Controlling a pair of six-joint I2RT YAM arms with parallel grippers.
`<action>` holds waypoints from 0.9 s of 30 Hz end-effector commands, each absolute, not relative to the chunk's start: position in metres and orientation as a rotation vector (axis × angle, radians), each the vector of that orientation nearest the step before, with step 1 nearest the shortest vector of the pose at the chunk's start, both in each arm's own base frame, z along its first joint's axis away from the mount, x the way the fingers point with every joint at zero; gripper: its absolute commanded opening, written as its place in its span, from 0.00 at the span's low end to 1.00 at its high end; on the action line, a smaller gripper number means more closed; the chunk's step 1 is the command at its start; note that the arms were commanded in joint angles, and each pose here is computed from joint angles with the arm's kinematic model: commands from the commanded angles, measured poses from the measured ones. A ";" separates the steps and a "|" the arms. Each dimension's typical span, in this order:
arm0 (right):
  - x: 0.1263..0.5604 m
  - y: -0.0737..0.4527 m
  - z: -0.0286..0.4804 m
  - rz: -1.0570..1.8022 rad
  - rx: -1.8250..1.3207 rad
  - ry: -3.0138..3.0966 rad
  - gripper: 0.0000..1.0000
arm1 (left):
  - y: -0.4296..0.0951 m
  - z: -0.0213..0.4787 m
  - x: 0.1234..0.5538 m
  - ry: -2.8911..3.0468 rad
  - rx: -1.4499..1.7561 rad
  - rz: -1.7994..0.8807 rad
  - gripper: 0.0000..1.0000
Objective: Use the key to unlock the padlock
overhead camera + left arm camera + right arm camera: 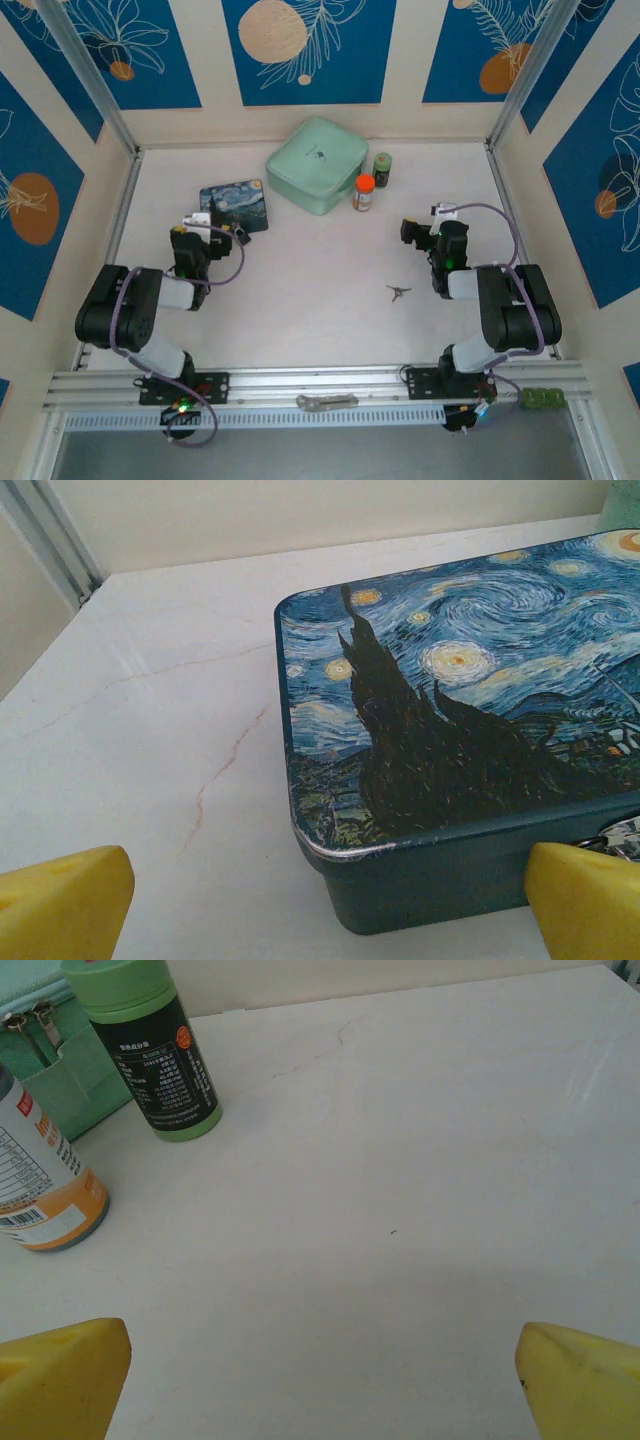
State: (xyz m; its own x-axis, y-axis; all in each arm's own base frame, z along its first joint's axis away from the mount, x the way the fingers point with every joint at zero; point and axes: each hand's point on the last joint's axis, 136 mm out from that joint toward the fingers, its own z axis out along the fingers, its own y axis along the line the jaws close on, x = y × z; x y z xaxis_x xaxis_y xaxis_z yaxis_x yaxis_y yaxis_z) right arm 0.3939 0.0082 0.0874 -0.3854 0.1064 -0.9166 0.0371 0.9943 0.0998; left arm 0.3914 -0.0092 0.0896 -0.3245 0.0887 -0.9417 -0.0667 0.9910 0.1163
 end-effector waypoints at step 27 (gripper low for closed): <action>0.397 0.012 0.099 0.063 0.073 1.931 0.99 | -0.003 0.099 0.393 1.866 -0.009 0.174 1.00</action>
State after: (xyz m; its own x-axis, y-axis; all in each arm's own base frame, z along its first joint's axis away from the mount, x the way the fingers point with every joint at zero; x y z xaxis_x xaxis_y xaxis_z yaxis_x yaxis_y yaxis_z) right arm 0.3939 0.0086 0.0875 -0.3854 0.1054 -0.9167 0.0361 0.9944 0.0992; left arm 0.3914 -0.0090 0.0897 -0.3242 0.0887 -0.9418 -0.0678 0.9909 0.1166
